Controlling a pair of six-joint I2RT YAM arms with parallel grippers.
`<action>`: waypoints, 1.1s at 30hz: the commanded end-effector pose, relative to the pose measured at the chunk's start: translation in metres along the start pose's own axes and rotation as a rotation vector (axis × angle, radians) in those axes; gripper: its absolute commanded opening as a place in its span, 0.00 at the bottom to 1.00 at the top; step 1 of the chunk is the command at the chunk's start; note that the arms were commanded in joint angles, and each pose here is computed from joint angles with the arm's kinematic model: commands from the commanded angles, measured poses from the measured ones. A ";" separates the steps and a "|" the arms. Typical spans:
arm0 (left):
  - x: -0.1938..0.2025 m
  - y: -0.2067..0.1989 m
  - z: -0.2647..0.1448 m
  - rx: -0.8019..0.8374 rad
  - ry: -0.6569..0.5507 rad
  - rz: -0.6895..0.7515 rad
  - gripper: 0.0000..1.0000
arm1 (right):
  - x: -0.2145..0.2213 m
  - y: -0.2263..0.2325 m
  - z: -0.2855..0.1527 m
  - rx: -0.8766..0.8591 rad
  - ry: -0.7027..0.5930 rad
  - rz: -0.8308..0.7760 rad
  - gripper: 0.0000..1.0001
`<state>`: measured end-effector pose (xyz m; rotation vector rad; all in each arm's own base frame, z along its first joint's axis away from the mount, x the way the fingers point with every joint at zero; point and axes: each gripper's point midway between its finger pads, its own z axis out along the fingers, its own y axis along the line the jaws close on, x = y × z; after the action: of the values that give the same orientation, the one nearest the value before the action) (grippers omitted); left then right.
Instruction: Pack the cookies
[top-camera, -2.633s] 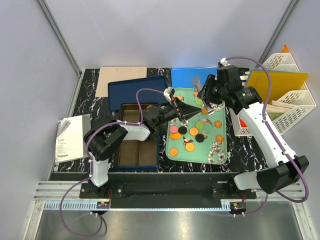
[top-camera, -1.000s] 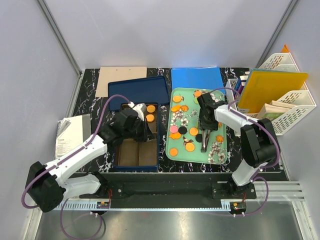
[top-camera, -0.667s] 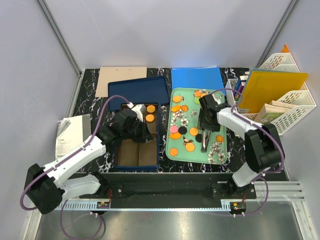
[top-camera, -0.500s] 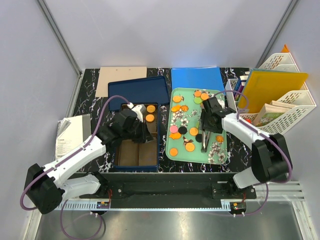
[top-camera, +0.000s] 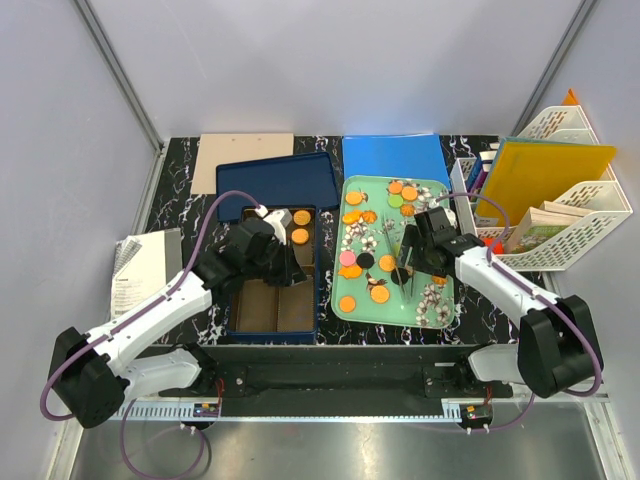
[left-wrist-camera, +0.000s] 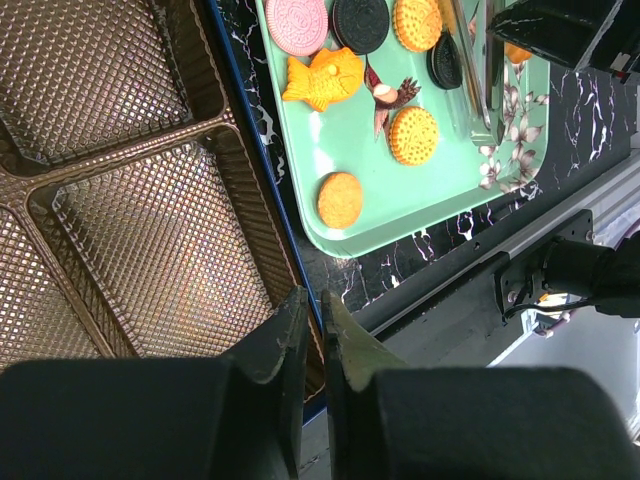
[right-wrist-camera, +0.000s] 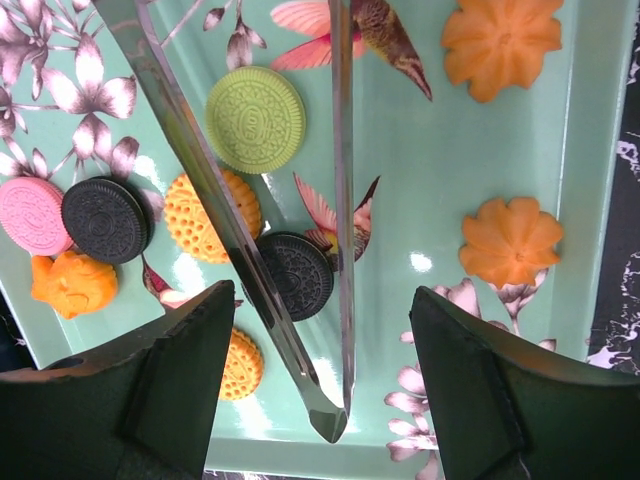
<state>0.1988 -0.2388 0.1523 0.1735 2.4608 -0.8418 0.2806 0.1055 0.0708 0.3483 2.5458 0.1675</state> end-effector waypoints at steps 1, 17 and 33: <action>-0.004 -0.003 0.000 0.019 -0.016 0.021 0.14 | -0.008 0.017 0.003 -0.068 -0.025 0.013 0.79; 0.004 0.005 -0.005 -0.003 -0.016 0.030 0.15 | -0.020 0.024 0.037 -0.024 0.005 -0.102 0.86; 0.006 0.011 -0.002 -0.027 -0.009 0.033 0.16 | -0.021 0.013 0.047 0.044 0.002 -0.116 0.46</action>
<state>0.1925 -0.2318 0.1418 0.1876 2.4819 -0.8158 0.3149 0.1223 0.0352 0.2141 2.6146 0.1313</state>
